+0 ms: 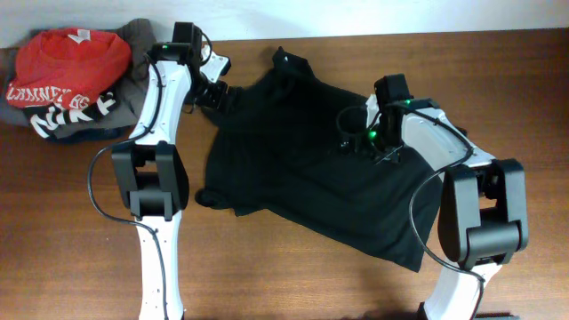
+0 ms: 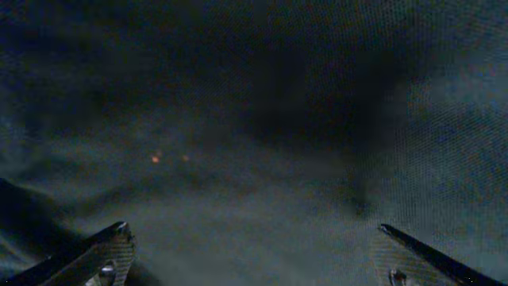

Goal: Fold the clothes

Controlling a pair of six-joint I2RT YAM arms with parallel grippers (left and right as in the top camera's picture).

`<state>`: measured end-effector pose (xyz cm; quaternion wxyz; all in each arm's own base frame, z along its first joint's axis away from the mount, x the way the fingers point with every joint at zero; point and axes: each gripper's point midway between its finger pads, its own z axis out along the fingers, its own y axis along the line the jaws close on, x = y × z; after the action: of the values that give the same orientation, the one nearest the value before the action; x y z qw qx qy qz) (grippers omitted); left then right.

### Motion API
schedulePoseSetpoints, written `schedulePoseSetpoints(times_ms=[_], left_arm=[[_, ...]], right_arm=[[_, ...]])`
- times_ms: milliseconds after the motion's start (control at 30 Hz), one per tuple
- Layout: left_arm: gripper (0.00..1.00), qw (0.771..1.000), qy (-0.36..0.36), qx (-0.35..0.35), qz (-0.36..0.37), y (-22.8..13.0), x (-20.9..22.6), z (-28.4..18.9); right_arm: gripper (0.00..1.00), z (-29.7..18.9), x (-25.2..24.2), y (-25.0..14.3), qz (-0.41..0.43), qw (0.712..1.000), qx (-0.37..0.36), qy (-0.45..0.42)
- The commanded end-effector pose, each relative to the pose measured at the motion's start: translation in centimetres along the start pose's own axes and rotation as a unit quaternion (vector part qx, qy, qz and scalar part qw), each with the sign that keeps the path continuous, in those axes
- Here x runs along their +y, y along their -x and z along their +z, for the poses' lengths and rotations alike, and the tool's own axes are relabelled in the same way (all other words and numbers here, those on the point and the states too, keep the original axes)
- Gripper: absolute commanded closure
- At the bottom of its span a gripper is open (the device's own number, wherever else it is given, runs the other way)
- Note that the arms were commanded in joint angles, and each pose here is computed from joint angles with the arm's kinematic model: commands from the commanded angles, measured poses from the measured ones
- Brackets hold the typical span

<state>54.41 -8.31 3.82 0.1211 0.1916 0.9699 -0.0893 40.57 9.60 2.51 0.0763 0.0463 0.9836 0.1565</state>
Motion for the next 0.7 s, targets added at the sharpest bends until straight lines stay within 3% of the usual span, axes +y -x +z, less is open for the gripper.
schedulePoseSetpoints(times_ms=[0,133,233,300,400,667], left_arm=[[0.24,1.000,-0.023,0.007,0.007,-0.3,-1.1,1.0],[0.47,1.000,-0.024,0.008,0.010,-0.2,-1.4,1.2],[0.74,1.000,-0.022,0.001,0.007,0.2,-1.6,1.2],[0.80,1.000,-0.019,-0.012,-0.006,0.9,-1.5,1.2],[0.97,0.999,-0.015,-0.042,-0.027,2.3,-1.2,1.2],[0.99,0.991,-0.018,-0.123,-0.049,6.4,-1.0,0.0]], right_arm=[[0.01,0.6,0.1,-0.6,0.003,1.000,0.005,0.001],[0.01,0.6,-0.6,-0.3,0.002,1.000,-0.002,-0.018],[0.01,0.6,-1.0,-0.2,0.002,1.000,-0.006,-0.030],[0.01,0.6,-1.0,-0.1,0.002,1.000,-0.007,-0.030],[0.02,0.6,-1.0,-0.1,0.002,1.000,-0.008,-0.030],[0.01,1.4,-1.3,-0.3,0.000,0.999,-0.015,-0.028]])
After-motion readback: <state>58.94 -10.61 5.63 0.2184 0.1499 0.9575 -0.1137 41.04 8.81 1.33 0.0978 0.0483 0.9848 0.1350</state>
